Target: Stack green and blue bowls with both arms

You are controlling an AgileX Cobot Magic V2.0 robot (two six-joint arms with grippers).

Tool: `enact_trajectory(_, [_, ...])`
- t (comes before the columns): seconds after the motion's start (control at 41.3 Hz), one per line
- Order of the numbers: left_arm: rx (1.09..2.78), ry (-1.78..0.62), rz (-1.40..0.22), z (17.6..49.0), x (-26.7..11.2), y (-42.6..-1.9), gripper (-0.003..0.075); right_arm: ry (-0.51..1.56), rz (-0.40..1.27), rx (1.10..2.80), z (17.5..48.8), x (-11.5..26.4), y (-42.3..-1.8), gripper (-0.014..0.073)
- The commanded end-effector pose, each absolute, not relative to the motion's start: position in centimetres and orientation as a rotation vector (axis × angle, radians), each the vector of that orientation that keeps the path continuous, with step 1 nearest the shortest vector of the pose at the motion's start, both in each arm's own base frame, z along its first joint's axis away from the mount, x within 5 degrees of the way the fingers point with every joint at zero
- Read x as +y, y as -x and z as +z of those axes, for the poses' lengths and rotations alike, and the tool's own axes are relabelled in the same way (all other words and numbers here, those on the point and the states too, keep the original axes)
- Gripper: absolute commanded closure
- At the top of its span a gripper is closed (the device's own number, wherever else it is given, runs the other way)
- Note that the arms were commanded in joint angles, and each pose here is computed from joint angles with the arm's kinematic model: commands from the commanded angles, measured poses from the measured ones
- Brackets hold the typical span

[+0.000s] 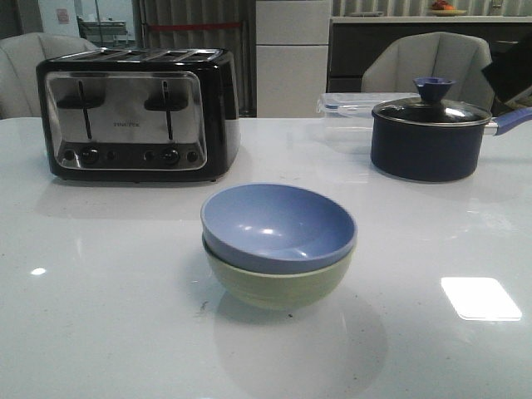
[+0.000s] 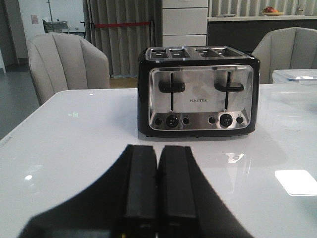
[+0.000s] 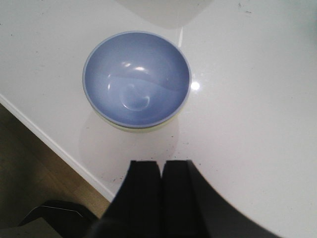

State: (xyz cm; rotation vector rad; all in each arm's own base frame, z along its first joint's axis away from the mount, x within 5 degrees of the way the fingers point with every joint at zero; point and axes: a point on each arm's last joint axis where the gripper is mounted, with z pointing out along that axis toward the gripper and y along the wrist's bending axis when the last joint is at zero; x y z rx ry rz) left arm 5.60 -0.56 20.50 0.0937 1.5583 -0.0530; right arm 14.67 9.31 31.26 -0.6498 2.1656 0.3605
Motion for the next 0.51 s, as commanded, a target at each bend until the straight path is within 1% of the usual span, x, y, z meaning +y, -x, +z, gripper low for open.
enact_trajectory(0.0, [1.448,-0.059,-0.064,21.32,-0.42,-5.4,0.0627,0.632,0.367,2.068,32.77,9.47,-14.99,0.0538])
enact_trajectory(0.29, [1.443,-0.096,-0.04,21.34,-0.49,-5.39,0.0627,0.632,0.367,2.068,32.77,9.47,-14.99,0.0538])
enact_trajectory(0.484, [1.444,-0.083,-0.057,21.34,-0.5,-5.39,0.0627,0.632,0.367,2.068,32.77,9.47,-14.99,0.0538])
